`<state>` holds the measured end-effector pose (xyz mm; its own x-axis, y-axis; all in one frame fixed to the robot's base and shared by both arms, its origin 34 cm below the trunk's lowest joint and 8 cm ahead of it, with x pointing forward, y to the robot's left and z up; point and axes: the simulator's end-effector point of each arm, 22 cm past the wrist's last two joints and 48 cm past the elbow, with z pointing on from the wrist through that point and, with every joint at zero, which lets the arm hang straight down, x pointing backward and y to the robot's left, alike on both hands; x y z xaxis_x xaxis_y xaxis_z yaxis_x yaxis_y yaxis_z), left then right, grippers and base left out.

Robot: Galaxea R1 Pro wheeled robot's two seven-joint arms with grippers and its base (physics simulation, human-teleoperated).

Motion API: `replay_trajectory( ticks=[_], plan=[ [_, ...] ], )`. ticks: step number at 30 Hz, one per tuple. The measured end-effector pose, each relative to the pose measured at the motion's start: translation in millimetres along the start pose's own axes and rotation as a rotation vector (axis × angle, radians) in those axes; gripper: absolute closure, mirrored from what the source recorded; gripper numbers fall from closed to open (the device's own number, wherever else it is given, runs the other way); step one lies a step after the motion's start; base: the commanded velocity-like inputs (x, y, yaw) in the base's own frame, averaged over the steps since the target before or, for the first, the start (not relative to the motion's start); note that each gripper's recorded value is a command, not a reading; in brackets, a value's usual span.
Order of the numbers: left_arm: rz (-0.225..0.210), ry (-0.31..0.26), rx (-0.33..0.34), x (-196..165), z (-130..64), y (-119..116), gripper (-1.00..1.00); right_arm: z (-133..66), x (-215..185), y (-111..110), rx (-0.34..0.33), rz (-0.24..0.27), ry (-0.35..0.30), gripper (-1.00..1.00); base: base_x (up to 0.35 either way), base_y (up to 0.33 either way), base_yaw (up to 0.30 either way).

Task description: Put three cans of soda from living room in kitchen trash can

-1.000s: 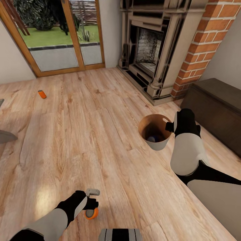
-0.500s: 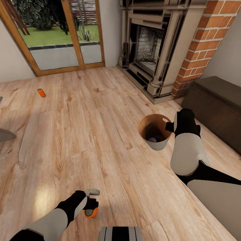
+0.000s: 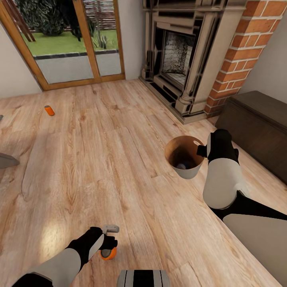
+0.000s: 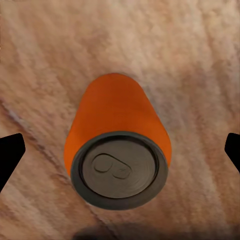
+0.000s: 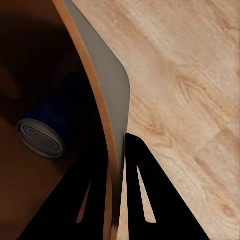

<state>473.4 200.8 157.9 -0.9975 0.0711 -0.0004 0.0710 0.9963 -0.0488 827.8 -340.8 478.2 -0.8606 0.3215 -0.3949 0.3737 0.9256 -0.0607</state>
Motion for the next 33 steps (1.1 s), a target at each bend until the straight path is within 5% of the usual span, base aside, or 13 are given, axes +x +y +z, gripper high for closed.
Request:
replay_trajectory(
  ticks=[33],
  plan=[
    [0.000,-0.006,-0.001,2.1,1.6,-0.3,-1.00,0.2,0.4,0.2,0.000,-0.001,0.001,1.00,0.000,0.000,0.000]
  ],
)
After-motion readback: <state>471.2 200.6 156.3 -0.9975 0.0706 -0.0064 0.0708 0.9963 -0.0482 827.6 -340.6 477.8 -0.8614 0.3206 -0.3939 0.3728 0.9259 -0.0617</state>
